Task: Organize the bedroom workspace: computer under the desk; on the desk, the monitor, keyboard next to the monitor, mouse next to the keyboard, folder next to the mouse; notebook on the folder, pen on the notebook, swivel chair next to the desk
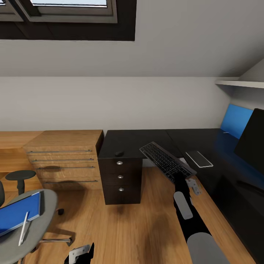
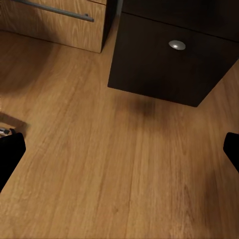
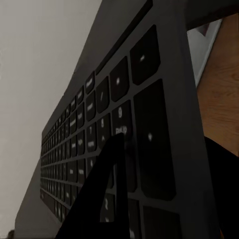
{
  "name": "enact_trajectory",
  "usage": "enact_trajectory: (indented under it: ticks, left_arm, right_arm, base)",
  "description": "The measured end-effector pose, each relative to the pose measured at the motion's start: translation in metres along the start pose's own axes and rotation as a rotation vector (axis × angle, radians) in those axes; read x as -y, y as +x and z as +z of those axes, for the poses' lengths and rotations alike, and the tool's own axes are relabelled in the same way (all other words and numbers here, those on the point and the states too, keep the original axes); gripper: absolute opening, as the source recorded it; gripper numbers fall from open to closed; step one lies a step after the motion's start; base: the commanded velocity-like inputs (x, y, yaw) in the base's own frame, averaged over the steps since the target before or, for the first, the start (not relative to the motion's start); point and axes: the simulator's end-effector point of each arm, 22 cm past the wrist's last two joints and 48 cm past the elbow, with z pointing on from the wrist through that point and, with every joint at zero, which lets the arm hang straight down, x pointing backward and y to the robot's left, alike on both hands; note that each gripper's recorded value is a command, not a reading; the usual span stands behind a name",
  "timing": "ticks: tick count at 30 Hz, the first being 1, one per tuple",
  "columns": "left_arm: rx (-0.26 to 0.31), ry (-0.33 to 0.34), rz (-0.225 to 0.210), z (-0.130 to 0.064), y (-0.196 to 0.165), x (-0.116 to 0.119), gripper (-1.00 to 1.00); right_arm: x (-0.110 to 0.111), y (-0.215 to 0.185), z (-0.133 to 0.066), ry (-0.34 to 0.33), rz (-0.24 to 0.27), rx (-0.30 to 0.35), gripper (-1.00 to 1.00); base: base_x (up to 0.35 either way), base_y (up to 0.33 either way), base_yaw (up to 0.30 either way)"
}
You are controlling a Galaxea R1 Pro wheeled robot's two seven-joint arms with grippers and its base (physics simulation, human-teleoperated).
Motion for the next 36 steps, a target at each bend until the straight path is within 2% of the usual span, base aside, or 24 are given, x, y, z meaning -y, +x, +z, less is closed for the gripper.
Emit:
enact_trajectory:
  ticks: [2, 8, 14, 19, 27, 29, 31, 34, 36]
  left_arm:
    - [0.000, 0.000, 0.000, 0.000, 0.000, 0.000, 1.00]
    - [0.000, 0.000, 0.000, 0.000, 0.000, 0.000, 1.00]
    - [0.000, 0.002, 0.001, 0.000, 0.000, 0.001, 1.00]
    - [0.000, 0.002, 0.001, 0.000, 0.000, 0.001, 1.00]
    - [-0.001, 0.010, 0.002, 0.000, 0.000, 0.003, 1.00]
    - [-0.001, 0.010, 0.002, 0.000, 0.000, 0.003, 1.00]
    - [-0.001, 0.010, 0.002, 0.000, 0.000, 0.003, 1.00]
    - [-0.001, 0.012, 0.002, 0.000, 0.000, 0.003, 1.00]
    - [-0.001, 0.011, 0.002, 0.000, 0.000, 0.003, 1.00]
  right_arm:
    - [-0.006, 0.008, -0.005, -0.005, 0.014, 0.004, -1.00]
    - [-0.023, -0.005, -0.011, -0.046, 0.018, 0.104, -1.00]
    - [-0.027, -0.011, -0.013, -0.053, 0.030, 0.138, -1.00]
    - [-0.018, -0.019, -0.015, -0.034, 0.042, 0.192, -1.00]
    - [0.006, -0.008, -0.015, 0.014, 0.019, 0.185, -1.00]
    - [0.011, -0.006, -0.015, 0.029, 0.036, 0.179, -1.00]
    - [0.017, -0.003, -0.015, 0.054, 0.077, 0.169, -1.00]
    - [0.030, 0.004, -0.015, 0.107, 0.170, 0.145, -1.00]
    - [0.035, 0.008, -0.015, 0.128, 0.214, 0.134, -1.00]
  base:
    - [0.000, 0.000, 0.000]
    - [0.000, 0.000, 0.000]
    - [0.000, 0.000, 0.000]
    - [0.000, 0.000, 0.000]
    - [0.035, 0.000, 0.000]
    - [0.199, 0.000, 0.000]
    - [0.202, 0.000, 0.000]
    - [0.102, 0.000, 0.000]
    - [0.042, 0.000, 0.000]
